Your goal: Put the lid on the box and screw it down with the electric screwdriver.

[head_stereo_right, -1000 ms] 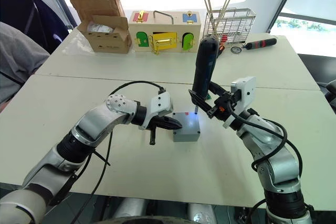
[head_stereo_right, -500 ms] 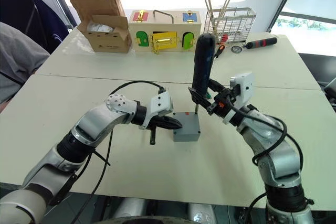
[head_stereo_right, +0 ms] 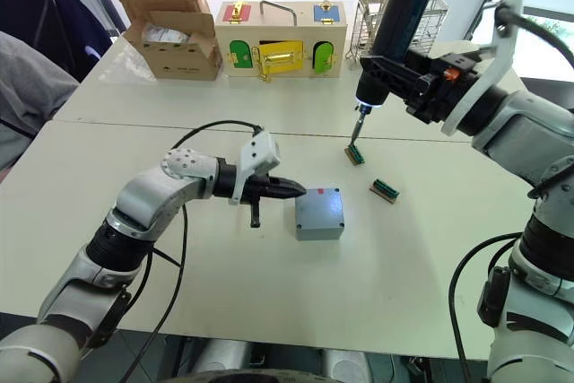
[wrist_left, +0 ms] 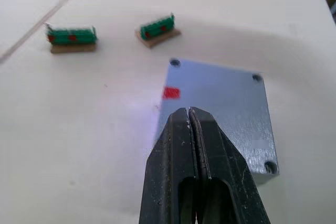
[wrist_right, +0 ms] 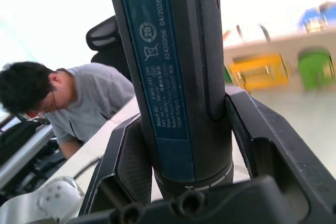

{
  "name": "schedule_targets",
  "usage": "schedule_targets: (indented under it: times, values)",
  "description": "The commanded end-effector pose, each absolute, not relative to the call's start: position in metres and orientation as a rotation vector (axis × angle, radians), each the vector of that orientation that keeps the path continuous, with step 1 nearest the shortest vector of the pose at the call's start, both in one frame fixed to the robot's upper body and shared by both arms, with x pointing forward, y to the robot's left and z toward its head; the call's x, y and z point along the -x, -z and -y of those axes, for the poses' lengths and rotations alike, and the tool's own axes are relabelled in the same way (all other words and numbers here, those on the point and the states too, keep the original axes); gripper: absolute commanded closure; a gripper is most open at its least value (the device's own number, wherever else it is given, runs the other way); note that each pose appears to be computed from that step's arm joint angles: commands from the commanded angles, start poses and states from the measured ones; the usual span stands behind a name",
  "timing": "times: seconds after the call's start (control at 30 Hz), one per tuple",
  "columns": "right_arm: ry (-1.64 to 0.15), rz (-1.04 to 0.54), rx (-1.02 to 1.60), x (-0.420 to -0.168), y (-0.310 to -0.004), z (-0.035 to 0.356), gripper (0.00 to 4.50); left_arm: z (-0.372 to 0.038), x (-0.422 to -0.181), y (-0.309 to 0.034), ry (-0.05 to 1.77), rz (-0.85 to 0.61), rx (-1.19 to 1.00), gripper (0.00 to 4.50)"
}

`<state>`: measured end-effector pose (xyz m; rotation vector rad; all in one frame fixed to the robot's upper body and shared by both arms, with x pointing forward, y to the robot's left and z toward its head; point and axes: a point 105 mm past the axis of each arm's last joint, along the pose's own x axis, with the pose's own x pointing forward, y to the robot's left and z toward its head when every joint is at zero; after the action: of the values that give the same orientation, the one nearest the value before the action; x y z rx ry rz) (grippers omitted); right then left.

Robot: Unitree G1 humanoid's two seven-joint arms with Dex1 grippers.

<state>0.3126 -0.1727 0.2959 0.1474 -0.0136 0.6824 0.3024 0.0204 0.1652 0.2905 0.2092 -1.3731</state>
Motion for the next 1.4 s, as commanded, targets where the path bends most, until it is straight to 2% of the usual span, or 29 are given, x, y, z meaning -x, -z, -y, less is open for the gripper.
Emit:
schedule_targets:
  times: [0.03,0.1,0.17,0.23,0.27,0.33,0.47,0.6,0.9,0.97,1.07,1.1,1.13,1.17,1.23,1.3,1.4]
  values:
    - [-0.613,-0.021,-0.048,-0.312,-0.301,0.185,2.59,-0.015,-0.297,-0.195,1.398,-0.115,-0.230,4.50]
    - [-0.463,-0.257,0.027,-0.319,-0.271,0.221,2.59,-0.014,-0.283,-0.202,1.462,-0.108,-0.229,4.50]
    - [-0.360,-0.496,0.022,-0.313,-0.247,0.256,2.59,-0.015,-0.266,-0.199,1.530,-0.121,-0.274,4.50]
    - [-0.325,-0.628,0.029,-0.304,-0.233,0.272,2.59,-0.016,-0.258,-0.195,1.556,-0.131,-0.314,4.50]
    - [-0.243,-0.707,0.058,-0.302,-0.218,0.289,2.59,-0.016,-0.257,-0.192,1.555,-0.131,-0.346,4.50]
    - [-0.204,-0.873,0.023,-0.289,-0.187,0.306,2.59,-0.015,-0.250,-0.186,1.576,-0.134,-0.390,4.50]
    - [-0.202,-0.991,-0.117,-0.283,-0.162,0.313,2.59,-0.012,-0.242,-0.177,1.598,-0.149,-0.406,4.50]
    - [-0.120,-1.027,-0.127,-0.291,-0.150,0.320,2.59,-0.012,-0.245,-0.172,1.544,-0.143,-0.412,4.50]
    - [-0.119,-1.085,-0.123,-0.291,-0.134,0.320,2.59,-0.020,-0.243,-0.162,1.488,-0.179,-0.388,4.50]
    - [-0.099,-1.078,-0.090,-0.293,-0.131,0.323,1.55,-0.023,-0.247,-0.161,1.464,-0.184,-0.400,4.50]
    - [-0.104,-1.051,-0.050,-0.297,-0.133,0.323,0.50,-0.033,-0.261,-0.160,1.398,-0.191,-0.428,4.50]
    - [-0.107,-1.029,-0.021,-0.299,-0.136,0.324,0.14,-0.036,-0.264,-0.160,1.382,-0.196,-0.432,4.50]
    - [-0.104,-0.989,0.025,-0.303,-0.142,0.327,0.02,-0.039,-0.266,-0.160,1.369,-0.200,-0.440,4.50]
    - [-0.103,-0.962,0.057,-0.306,-0.147,0.329,0.02,-0.041,-0.267,-0.159,1.362,-0.204,-0.446,4.50]
    - [-0.155,-0.798,0.155,-0.324,-0.178,0.326,0.02,-0.048,-0.270,-0.154,1.345,-0.230,-0.472,4.50]
    - [-0.315,-0.607,0.176,-0.335,-0.223,0.298,0.02,-0.056,-0.271,-0.143,1.325,-0.288,-0.503,4.50]
    - [-0.591,-0.473,0.302,-0.320,-0.244,0.250,0.02,-0.059,-0.267,-0.131,1.338,-0.337,-0.524,4.50]
